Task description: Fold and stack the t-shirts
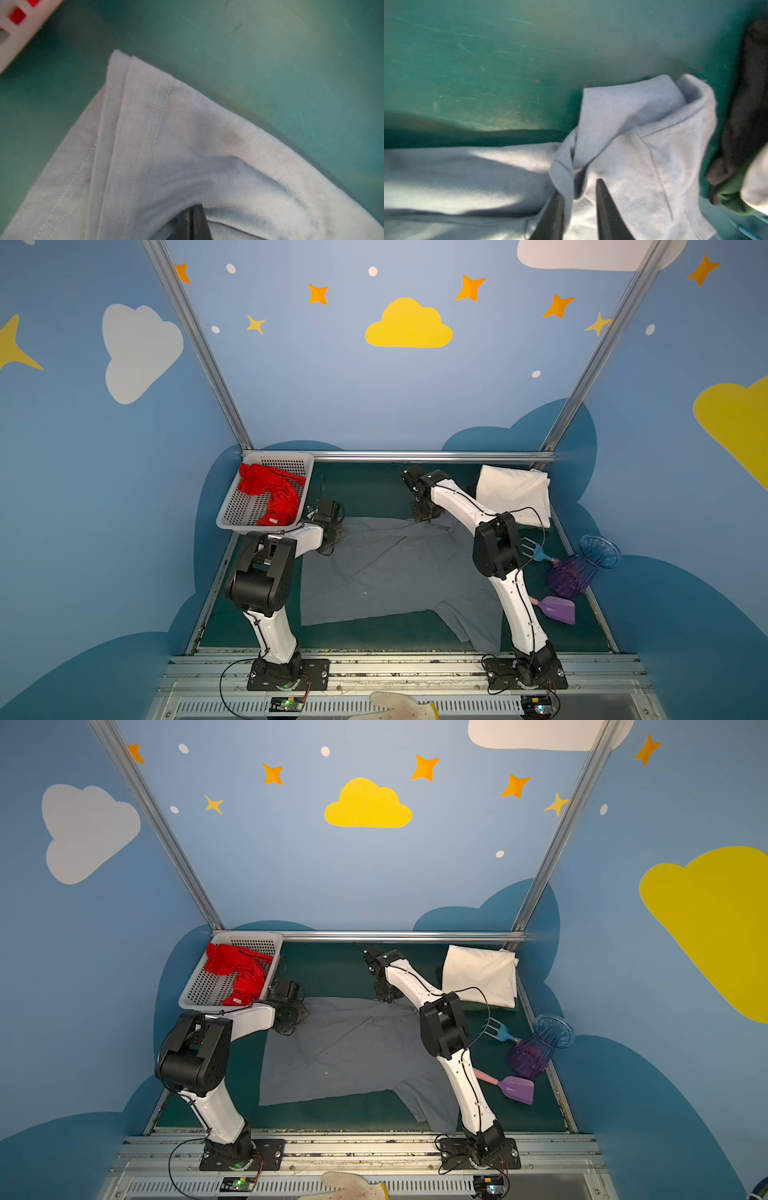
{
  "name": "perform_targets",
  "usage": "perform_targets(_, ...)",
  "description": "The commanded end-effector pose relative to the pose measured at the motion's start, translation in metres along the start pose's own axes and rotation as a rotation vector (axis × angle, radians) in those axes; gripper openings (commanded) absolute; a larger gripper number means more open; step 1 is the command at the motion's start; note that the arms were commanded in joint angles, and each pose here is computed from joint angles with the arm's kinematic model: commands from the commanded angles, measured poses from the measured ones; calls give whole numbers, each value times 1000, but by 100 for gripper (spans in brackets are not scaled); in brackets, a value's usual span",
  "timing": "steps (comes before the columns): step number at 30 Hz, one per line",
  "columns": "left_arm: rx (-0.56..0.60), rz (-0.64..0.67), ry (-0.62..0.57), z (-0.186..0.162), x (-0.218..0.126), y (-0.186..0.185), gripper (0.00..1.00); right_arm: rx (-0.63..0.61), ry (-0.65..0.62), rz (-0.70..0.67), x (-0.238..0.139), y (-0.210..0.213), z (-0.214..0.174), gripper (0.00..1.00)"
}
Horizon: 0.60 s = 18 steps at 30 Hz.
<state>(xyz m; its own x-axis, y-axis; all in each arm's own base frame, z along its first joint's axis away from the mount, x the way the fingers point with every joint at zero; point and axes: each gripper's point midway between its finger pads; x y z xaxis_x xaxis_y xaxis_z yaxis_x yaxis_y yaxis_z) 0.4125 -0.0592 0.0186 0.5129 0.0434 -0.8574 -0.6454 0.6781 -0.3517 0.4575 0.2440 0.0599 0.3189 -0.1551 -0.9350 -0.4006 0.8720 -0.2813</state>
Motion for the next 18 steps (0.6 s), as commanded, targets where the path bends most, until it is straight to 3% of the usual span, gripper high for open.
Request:
perform_targets(1,30,115,131,-39,21,41,4,-9,45,-69,5,-9,-9,21)
perform_targets(7,26,115,130,-39,20,42,4,-4,29,-110,-1,-19,-6,10)
perform_targets(9,21,115,130,-39,21,43,4,1,21,-119,-5,-22,-4,0)
perform_targets(18,11,100,127,-39,22,42,4,65,6,-186,-28,-43,-18,0)
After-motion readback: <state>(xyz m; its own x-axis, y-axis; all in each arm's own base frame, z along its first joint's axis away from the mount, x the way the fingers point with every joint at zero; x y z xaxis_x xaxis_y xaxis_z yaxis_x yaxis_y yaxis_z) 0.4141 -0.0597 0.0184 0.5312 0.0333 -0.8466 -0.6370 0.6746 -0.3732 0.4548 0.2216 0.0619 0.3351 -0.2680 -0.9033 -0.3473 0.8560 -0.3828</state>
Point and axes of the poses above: each gripper's point midway between its finger pads, its own x axis out along the fingers, its own y axis along the line the jaws close on, z = x × y, and after that the axes turned 11 degrees about -x, right-handed
